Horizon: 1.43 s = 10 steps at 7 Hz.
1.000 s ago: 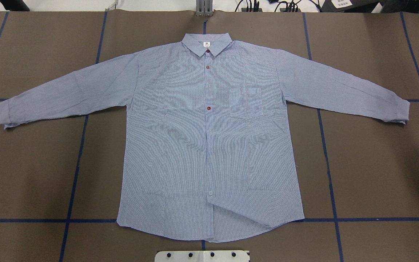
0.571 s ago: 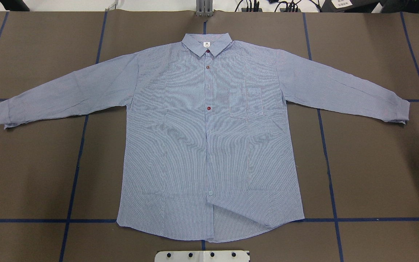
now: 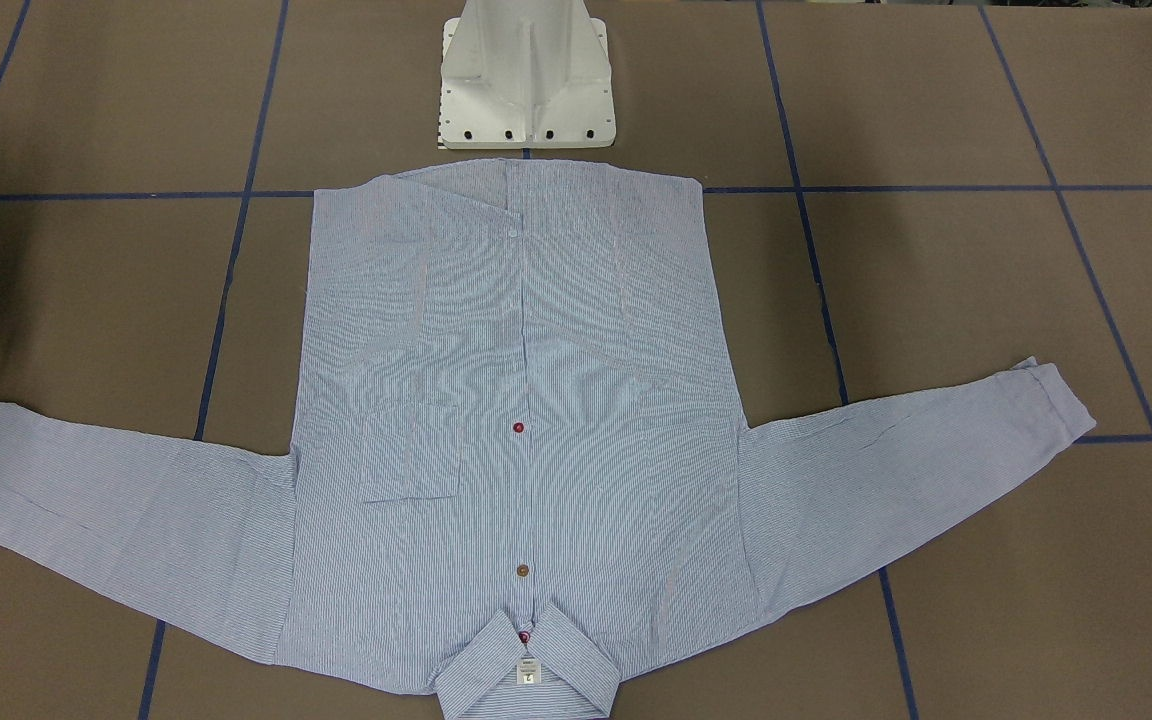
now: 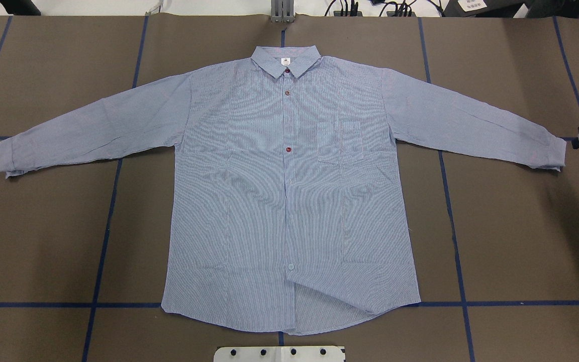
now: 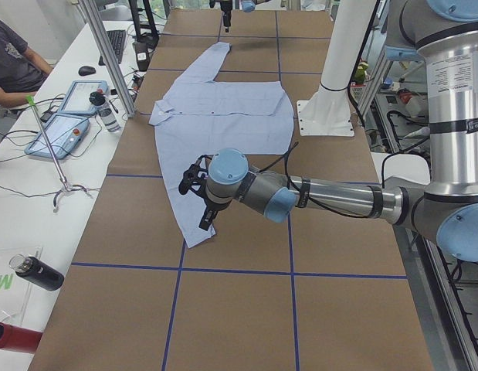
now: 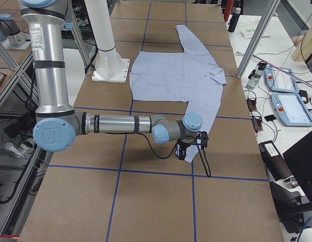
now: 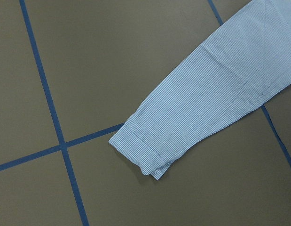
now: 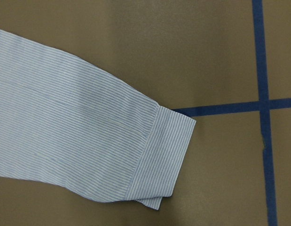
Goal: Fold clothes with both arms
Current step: 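Lower the right gripper onto the sleeve cuff nearest it and grasp it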
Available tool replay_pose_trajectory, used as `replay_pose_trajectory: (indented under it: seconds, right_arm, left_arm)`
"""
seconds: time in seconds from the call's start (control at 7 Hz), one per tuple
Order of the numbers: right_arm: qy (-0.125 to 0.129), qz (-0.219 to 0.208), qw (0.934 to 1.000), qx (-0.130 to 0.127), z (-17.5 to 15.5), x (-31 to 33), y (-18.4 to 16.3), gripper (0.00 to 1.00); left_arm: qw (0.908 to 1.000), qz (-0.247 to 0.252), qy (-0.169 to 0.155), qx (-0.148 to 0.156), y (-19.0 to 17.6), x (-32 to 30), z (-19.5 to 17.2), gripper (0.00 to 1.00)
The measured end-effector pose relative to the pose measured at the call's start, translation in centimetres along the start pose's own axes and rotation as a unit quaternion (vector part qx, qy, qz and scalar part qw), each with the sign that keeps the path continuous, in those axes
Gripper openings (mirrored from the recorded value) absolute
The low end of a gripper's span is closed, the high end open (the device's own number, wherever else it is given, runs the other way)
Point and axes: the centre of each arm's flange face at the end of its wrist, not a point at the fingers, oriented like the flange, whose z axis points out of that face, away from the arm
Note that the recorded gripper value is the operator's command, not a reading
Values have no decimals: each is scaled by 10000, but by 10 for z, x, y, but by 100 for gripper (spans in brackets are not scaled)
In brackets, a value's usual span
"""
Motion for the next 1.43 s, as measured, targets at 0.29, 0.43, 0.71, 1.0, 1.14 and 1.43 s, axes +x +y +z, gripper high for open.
replay_pose_trajectory:
  seconds: [0.29,0.43,0.71,1.0,1.14,1.43]
  right_arm:
    - [30,588,9977,349,31,-3,1,94]
    - [-34,864,9953,429,43,-4,3,94]
    - [-60,1227,9917,390,58,-7,9,93]
    - [-36,1299,9910,324,67,-10,13,92]
    - [-16,1300,9911,290,71,-10,15,88]
    - [10,1299,9912,254,76,-10,17,76]
  left_arm:
    - [10000,6,0,4,0,1,0,100]
    - [10000,7,0,5,0,1,0,100]
    - [10000,6,0,5,0,1,0,100]
    - [10000,9,0,6,0,1,-1,100]
    - [10000,7,0,5,0,1,0,100]
    - [10000,5,0,3,0,0,0,100]
